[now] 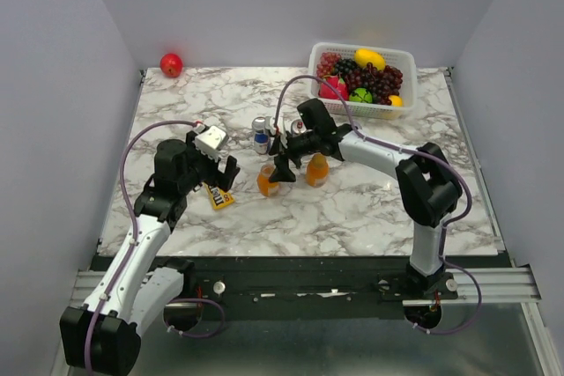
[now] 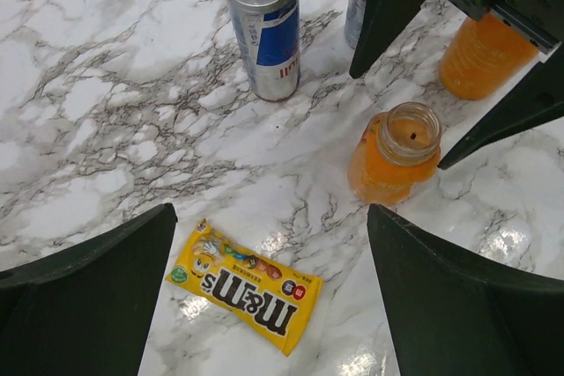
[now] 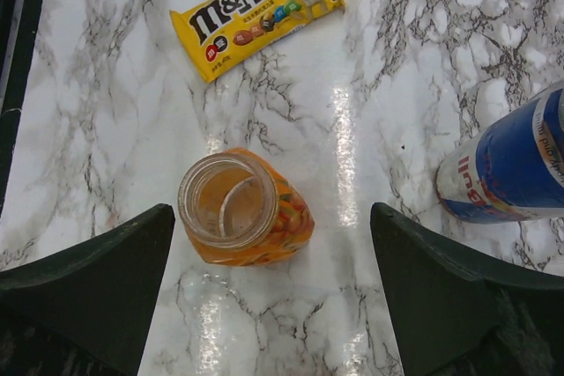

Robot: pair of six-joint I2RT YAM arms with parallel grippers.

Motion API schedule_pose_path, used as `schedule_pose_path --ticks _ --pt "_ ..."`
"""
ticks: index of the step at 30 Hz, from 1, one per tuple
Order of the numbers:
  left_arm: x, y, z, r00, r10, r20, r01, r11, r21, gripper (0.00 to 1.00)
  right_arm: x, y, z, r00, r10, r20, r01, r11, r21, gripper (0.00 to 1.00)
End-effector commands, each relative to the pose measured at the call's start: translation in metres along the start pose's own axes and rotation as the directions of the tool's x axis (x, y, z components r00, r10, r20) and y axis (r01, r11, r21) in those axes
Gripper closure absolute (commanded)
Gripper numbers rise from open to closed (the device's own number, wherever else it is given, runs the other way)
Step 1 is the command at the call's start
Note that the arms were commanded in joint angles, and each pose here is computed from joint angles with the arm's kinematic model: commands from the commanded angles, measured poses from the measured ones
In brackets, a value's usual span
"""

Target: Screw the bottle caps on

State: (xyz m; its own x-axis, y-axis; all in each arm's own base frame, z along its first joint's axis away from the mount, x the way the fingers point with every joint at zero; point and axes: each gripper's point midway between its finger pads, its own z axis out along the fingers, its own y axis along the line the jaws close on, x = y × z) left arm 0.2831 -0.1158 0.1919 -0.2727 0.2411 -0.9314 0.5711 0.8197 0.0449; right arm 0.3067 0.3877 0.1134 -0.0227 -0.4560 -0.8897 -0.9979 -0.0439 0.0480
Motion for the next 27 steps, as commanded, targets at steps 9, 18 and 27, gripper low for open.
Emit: schedule_pose_path --ticks 9,18,27 --pt "0.024 -0.012 -0.001 0.997 0.031 -0.069 -0.025 0.996 0.084 0.01 -0.008 0.021 0.024 0.999 0.008 0.044 -0.001 0.986 -0.164 0.42" --pt "0.052 -0.070 -0.010 0.989 0.151 0.005 -0.139 0.897 0.418 0.01 -0.060 0.029 -0.011 0.994 0.065 0.083 -0.058 0.994 -0.090 0.79" --pt "0.022 -0.077 0.006 0.991 0.069 0.114 -0.113 0.888 0.446 0.01 -0.121 0.054 -0.036 0.965 0.180 0.193 -0.147 0.974 -0.174 0.85"
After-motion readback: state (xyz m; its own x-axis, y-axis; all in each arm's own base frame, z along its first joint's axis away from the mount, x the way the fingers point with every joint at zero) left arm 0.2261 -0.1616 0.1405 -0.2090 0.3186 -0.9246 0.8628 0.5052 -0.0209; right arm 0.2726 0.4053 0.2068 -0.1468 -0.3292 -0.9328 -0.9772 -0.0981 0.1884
